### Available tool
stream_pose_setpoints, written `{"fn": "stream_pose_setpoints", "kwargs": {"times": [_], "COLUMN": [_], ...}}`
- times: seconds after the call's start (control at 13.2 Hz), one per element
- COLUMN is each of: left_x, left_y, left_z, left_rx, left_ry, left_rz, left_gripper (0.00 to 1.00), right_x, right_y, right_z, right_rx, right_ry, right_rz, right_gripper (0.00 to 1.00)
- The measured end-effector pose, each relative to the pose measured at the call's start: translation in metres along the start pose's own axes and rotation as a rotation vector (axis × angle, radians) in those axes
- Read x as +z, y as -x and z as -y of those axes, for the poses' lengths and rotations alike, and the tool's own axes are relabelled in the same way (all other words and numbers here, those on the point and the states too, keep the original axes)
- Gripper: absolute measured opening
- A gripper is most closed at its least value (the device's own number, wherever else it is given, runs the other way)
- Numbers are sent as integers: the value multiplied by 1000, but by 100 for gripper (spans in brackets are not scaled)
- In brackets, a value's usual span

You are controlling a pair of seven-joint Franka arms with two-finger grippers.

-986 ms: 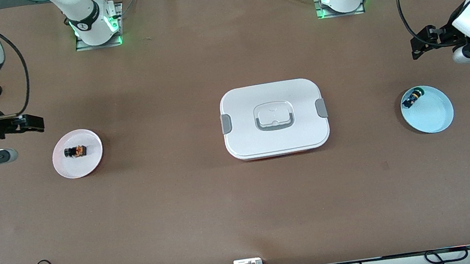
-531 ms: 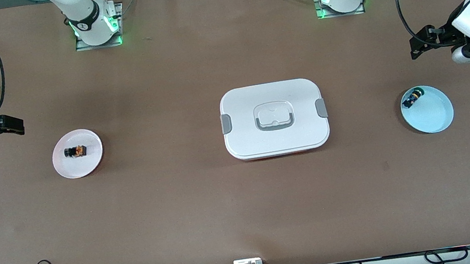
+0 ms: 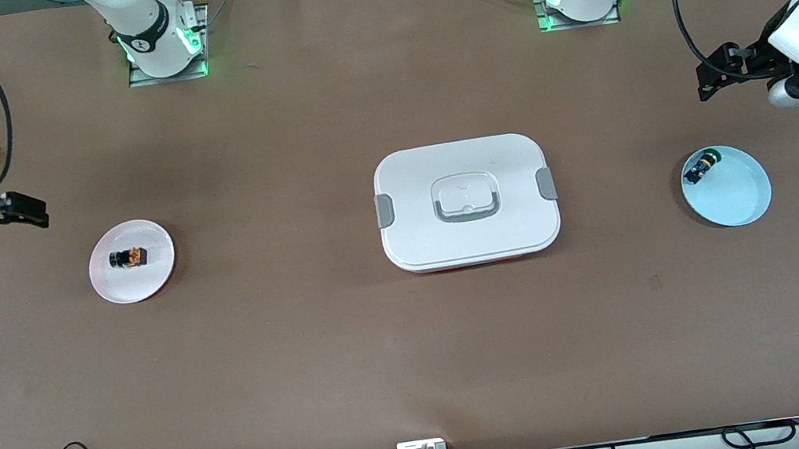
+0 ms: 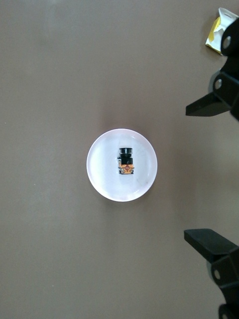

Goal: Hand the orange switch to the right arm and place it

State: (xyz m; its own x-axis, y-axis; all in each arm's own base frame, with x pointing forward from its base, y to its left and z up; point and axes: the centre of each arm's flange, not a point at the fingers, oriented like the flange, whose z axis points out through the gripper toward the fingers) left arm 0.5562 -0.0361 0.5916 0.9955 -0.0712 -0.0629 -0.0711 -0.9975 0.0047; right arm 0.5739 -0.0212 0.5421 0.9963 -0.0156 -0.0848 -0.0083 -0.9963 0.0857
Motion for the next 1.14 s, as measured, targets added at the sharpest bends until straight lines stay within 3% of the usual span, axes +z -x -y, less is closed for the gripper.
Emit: {"fn": "stream_pose_setpoints", "kwargs": {"times": [0.76,1.14], "left_x": [0,0], "left_y": [0,0], "left_z": [-1,-4], "left_rx": [2,7], "left_ry": [0,0], "left_rz": [0,0], "left_gripper": [100,100], "right_x": [-19,-26], "right_y": [4,3], "right_z": [5,6], "right_rx": [5,4], "right_ry": [-66,-69], "right_rz": [-11,-25], "right_gripper": [100,100]}}
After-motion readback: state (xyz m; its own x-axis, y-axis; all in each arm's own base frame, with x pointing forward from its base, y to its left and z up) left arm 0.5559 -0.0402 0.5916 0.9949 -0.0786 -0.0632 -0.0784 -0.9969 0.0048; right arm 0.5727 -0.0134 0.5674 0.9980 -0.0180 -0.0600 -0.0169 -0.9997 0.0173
